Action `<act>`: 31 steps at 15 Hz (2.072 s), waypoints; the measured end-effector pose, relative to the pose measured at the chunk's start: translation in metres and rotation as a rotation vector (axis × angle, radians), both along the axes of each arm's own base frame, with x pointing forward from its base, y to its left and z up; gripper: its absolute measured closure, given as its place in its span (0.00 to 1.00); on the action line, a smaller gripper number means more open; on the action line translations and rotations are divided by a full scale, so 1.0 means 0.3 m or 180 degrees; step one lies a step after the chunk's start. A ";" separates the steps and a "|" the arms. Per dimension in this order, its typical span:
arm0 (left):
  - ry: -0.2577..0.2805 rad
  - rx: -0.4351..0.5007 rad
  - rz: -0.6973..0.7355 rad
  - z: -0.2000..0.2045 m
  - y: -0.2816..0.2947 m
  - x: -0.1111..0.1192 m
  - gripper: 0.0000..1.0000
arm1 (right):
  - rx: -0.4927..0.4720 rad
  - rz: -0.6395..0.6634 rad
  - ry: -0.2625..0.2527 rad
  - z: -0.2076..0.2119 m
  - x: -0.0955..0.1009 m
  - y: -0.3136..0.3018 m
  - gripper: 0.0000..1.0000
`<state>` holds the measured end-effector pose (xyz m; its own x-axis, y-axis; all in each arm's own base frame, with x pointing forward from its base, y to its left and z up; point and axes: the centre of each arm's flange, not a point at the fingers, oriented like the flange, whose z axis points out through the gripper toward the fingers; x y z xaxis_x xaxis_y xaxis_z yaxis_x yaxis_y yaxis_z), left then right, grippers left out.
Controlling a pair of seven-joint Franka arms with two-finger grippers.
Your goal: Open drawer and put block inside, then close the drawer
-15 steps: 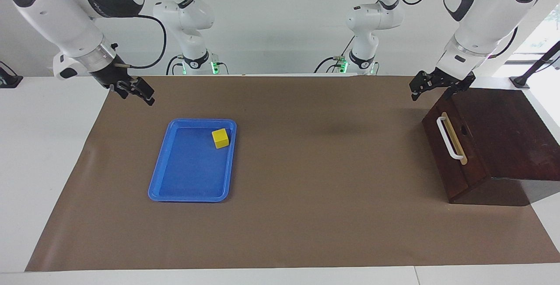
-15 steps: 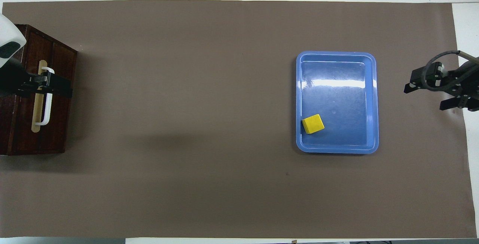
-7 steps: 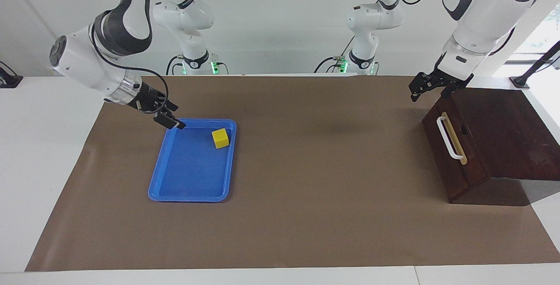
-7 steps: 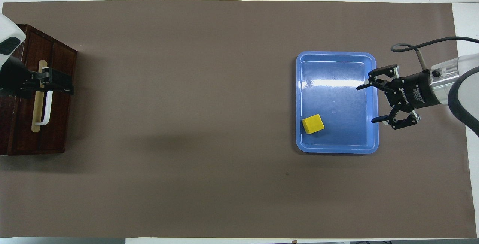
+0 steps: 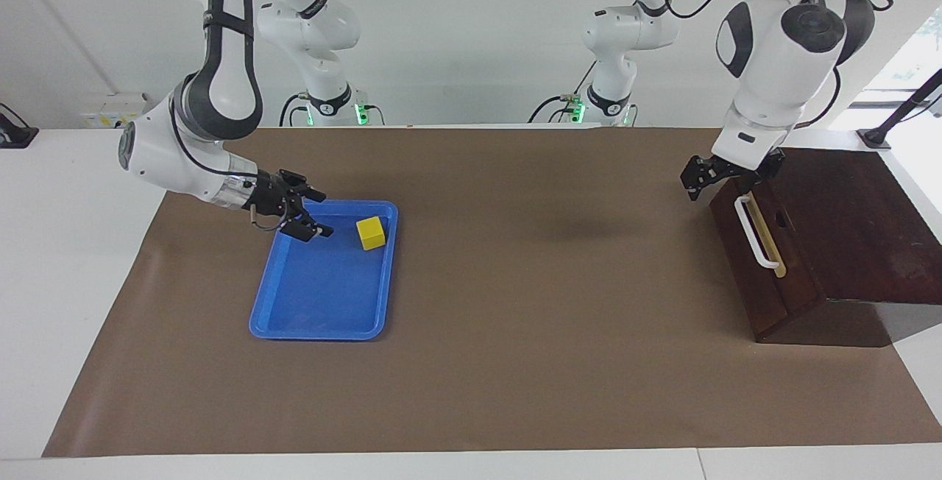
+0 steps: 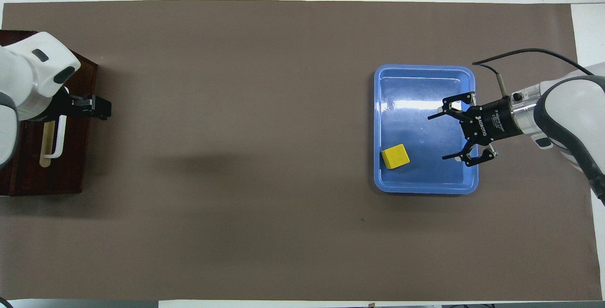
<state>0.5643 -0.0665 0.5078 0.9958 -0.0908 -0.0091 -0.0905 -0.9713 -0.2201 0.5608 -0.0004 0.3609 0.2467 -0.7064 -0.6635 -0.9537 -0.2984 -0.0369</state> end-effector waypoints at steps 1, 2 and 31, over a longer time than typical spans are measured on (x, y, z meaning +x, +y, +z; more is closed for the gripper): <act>0.0014 0.0152 -0.0095 -0.040 -0.016 0.002 0.00 | 0.0042 -0.0018 0.0055 -0.037 0.018 0.001 0.00; 0.0029 0.0287 -0.0178 -0.073 -0.025 0.005 0.00 | 0.0109 -0.0042 0.0090 -0.062 0.045 0.004 0.00; -0.0150 0.0979 -0.0848 -0.440 0.119 0.065 0.00 | 0.0512 0.0155 0.0405 -0.328 -0.061 0.096 0.00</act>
